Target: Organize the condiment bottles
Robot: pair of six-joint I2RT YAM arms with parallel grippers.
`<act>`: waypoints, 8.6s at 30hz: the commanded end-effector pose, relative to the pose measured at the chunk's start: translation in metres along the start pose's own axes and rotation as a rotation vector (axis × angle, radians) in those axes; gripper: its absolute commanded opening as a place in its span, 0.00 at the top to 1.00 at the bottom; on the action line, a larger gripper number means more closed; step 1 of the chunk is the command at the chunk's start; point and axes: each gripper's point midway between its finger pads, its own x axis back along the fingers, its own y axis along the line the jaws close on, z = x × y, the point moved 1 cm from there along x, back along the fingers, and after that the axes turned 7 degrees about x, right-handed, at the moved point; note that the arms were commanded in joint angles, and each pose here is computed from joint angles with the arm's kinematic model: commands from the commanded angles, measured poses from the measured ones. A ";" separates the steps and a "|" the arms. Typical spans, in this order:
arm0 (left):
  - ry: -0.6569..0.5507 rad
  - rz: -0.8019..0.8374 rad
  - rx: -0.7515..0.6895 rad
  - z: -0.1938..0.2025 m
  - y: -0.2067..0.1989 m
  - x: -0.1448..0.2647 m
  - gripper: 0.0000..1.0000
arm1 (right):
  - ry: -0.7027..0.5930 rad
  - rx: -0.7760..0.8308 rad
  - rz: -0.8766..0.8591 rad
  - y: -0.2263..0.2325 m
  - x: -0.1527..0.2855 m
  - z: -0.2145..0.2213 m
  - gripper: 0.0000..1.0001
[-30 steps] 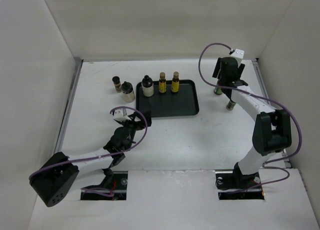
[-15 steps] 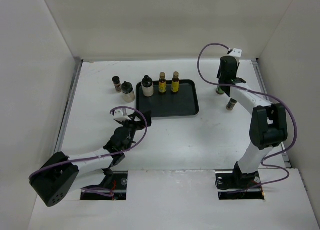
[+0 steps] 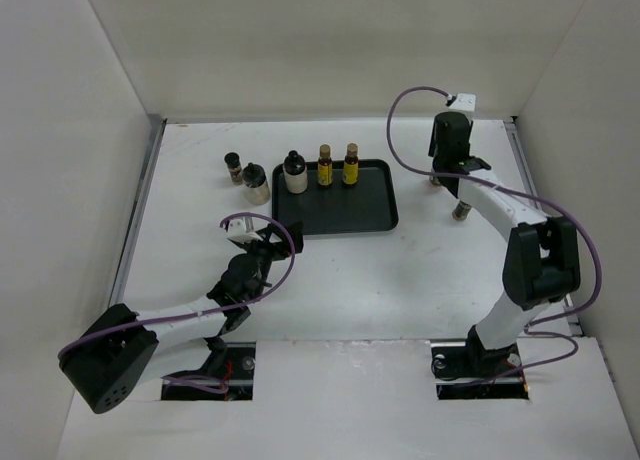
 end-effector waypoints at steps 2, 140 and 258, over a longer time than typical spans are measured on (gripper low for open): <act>-0.036 0.055 0.043 -0.011 -0.019 -0.003 0.04 | -0.291 -0.142 -0.058 0.010 0.057 -0.103 0.68; 0.113 -0.208 -0.373 0.010 -0.071 -0.137 0.01 | -0.169 -0.471 -0.506 0.081 0.166 0.064 0.06; -0.293 -0.264 0.053 -0.082 0.051 0.027 0.00 | -0.168 -0.408 -0.029 -0.045 0.133 0.045 0.04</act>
